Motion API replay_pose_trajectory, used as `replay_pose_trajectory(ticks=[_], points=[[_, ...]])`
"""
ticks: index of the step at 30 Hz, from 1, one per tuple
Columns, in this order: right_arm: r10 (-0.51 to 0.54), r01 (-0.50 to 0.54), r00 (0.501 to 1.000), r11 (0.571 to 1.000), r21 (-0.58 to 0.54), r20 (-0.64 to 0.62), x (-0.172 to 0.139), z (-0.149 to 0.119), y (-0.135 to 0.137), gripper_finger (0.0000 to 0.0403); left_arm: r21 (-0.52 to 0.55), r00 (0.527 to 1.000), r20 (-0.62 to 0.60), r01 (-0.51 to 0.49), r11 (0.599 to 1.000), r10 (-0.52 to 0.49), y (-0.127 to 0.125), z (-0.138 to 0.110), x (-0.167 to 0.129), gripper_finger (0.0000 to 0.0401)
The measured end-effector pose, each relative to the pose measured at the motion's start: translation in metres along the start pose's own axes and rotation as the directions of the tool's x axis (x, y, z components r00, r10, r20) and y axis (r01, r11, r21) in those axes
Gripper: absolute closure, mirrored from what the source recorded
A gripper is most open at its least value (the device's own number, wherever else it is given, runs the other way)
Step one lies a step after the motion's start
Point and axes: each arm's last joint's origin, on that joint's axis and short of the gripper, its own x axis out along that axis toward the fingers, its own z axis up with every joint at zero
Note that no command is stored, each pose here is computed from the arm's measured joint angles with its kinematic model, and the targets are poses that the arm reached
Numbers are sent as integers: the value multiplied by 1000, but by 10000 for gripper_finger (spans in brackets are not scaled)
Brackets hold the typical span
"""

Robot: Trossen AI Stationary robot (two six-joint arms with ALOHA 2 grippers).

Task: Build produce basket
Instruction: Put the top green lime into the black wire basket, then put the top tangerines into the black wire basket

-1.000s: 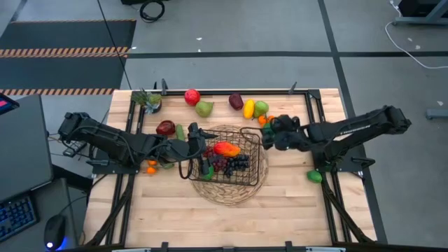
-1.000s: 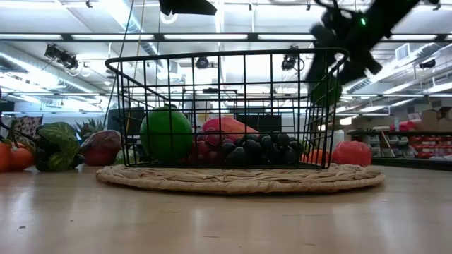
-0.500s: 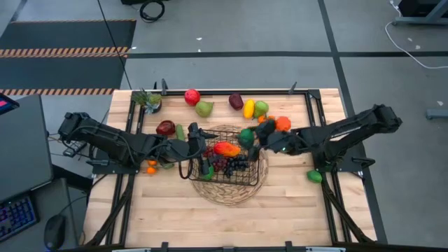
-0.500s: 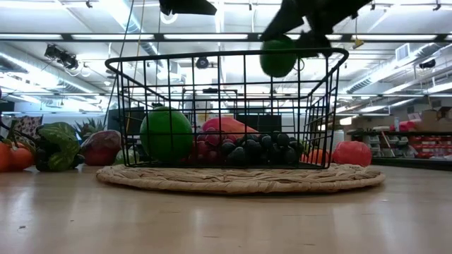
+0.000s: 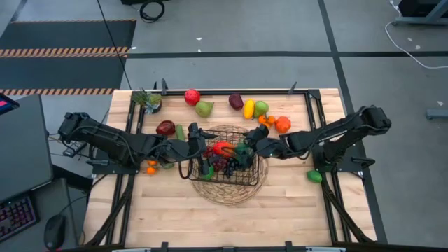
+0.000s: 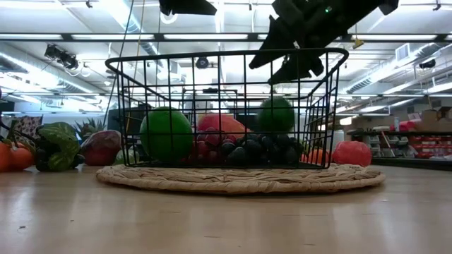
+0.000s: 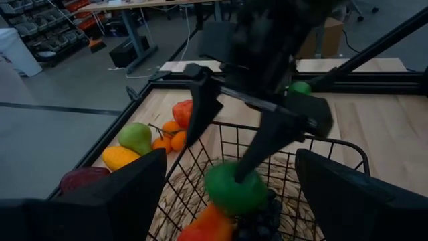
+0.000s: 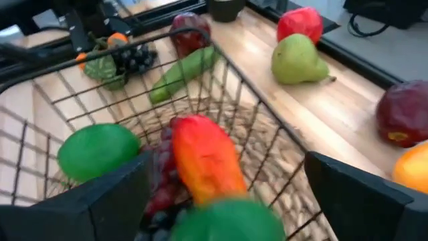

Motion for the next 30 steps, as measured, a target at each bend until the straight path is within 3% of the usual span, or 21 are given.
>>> replay_pose_trajectory(ticks=[7,10,14,24,30], points=[[-31,33,997,999,-30,66,-15,17,-13,5,0,1000,0,0,1000,0,0,0,0,65],[-156,162,983,985,-57,93,-26,23,-28,4,1,1000,-1,1,1000,-1,0,0,0,65],[-369,373,925,927,-32,88,-38,26,-55,7,5,1000,-8,1,1000,-1,0,-1,0,65],[-545,545,834,838,-25,-91,-27,19,-103,21,2,1000,-7,2,1000,-2,-1,-1,0,65],[-542,557,820,830,35,-183,-4,-1,-133,31,-3,1000,-8,25,1000,-25,-2,-1,-1,65]])
